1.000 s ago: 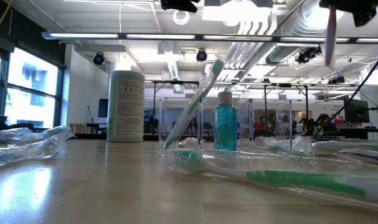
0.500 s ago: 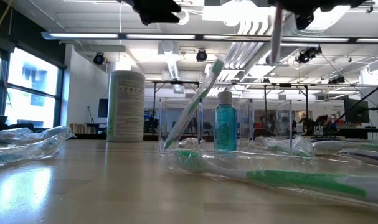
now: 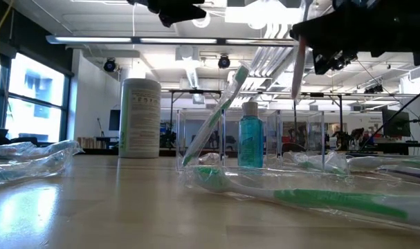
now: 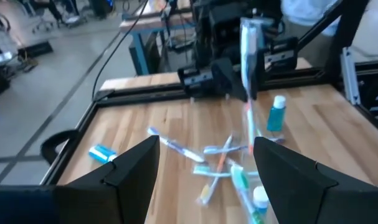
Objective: Pick & Place toothbrushing station
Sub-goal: Put the orange toothbrush into the right section of the transparent organizer
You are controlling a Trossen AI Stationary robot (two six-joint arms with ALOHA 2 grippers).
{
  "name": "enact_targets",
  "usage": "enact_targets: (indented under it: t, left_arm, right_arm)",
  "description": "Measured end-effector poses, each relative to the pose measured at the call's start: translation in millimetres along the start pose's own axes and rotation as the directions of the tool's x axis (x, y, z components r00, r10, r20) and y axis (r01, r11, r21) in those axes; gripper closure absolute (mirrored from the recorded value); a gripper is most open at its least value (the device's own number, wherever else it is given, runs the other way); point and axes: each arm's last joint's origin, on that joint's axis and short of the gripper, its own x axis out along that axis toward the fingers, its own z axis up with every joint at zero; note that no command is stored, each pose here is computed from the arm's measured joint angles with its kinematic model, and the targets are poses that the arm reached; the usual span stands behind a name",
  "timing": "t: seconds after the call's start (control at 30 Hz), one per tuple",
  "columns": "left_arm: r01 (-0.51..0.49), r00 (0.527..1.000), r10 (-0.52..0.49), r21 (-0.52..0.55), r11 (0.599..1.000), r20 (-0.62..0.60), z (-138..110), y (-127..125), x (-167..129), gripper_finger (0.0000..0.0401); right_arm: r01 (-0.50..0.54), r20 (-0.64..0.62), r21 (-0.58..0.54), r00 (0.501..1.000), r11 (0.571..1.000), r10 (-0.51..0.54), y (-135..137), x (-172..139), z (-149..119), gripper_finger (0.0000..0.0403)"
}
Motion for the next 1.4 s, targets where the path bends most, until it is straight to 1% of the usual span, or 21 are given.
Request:
enact_targets:
  t: [0.13,0.3,0.4,0.47,0.6,0.67,0.93,1.17,1.4]
  left_arm:
    - [0.004,0.999,-0.004,0.001,1.000,0.050,-8.7,-4.2,2.3,0.0146]
    - [0.001,0.999,-0.001,-0.010,1.000,0.052,-14.8,-4.3,3.1,0.0146]
    - [0.001,0.999,0.000,-0.011,1.000,0.050,-15.3,-4.4,3.2,0.0146]
    - [0.001,0.999,0.000,-0.011,1.000,0.051,-15.2,-4.4,3.2,0.0146]
    - [0.001,0.999,-0.001,-0.011,1.000,0.047,-15.6,-4.4,3.2,0.0146]
    - [0.002,0.999,-0.002,-0.012,1.000,0.041,-16.2,-4.5,3.2,0.0146]
    - [0.002,0.999,-0.002,-0.014,1.000,0.035,-16.7,-4.6,3.3,0.0146]
    - [0.002,1.000,-0.002,-0.013,1.000,0.028,-17.4,-4.6,3.3,0.0146]
    - [0.002,1.000,-0.002,-0.011,1.000,0.027,-17.5,-4.6,3.4,0.0146]
  right_arm:
    - [-0.007,-0.021,-0.022,1.000,1.000,0.006,-0.4,4.5,-6.5,0.0384]
    - [0.008,-0.009,-0.049,1.000,0.999,-0.009,-5.6,11.4,-12.5,0.0384]
    - [-0.006,-0.023,-0.048,1.000,0.999,0.005,-11.7,16.5,-19.0,0.0384]
    - [-0.010,-0.031,-0.036,0.999,0.999,0.009,-16.1,19.7,-23.9,0.0384]
    - [-0.074,-0.026,0.003,0.997,0.997,0.074,-22.2,25.6,-32.0,0.0384]
    - [-0.086,-0.031,0.014,0.996,0.996,0.086,-24.6,27.9,-37.2,0.0384]
    - [-0.050,-0.112,0.076,0.992,0.996,0.058,-32.2,37.0,-56.3,0.0384]
    - [-0.047,-0.111,0.074,0.992,0.996,0.055,-33.7,39.0,-56.2,0.0383]
    - [-0.031,-0.131,0.119,0.990,0.992,0.047,-38.2,38.7,-57.4,0.0373]
